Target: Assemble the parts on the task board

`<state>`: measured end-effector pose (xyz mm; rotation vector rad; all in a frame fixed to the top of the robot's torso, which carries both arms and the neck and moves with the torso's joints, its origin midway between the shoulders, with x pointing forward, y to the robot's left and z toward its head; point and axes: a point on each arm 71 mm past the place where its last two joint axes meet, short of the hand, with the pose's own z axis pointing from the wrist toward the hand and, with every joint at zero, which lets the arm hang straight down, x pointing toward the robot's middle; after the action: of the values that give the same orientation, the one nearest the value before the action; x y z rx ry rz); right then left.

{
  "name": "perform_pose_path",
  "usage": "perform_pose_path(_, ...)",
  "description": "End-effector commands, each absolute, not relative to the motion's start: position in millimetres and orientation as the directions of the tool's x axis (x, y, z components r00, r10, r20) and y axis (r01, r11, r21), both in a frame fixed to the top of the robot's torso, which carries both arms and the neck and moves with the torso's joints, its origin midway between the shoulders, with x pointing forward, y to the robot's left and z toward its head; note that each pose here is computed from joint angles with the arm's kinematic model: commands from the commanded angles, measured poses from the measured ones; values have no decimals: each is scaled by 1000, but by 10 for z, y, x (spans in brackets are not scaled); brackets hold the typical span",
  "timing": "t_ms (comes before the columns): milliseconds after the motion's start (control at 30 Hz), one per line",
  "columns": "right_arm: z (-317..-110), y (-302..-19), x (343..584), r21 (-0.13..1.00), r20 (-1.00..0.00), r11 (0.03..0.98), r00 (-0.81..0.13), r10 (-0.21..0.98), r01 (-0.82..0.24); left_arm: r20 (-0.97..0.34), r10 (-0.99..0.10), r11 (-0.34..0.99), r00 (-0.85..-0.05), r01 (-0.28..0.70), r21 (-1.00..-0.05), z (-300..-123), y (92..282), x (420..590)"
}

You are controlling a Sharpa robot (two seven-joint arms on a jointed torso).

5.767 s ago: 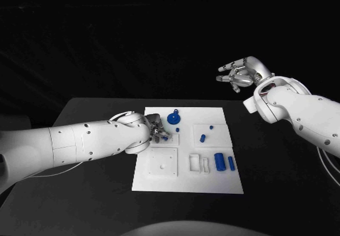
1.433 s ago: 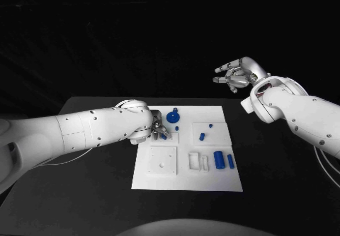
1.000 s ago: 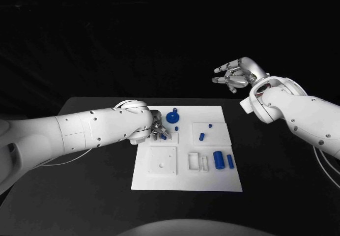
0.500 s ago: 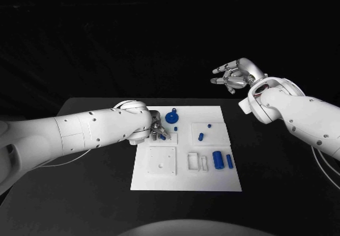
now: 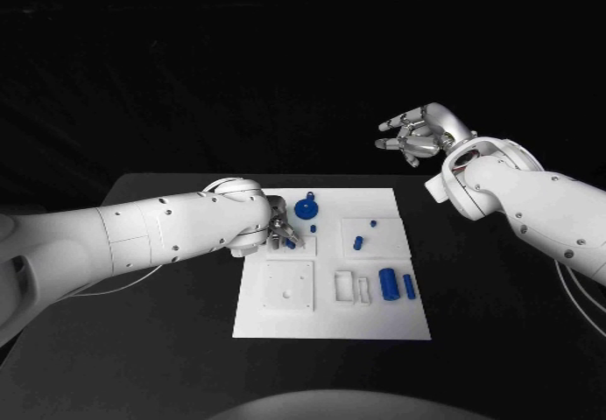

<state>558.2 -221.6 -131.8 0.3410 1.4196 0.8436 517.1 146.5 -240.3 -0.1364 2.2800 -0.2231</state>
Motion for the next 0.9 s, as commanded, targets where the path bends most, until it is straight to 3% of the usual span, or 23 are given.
perform_pose_path(33,-1319,-2201,5576,664,-730,678,-75,680,-316,-707,-119,988,-697,-15,-151,-2598,1444,5071)
perform_pose_path(900,-1340,-2206,5575,664,-730,679,-75,679,-312,-720,-94,992,-687,0,-130,-2594,1474,5085)
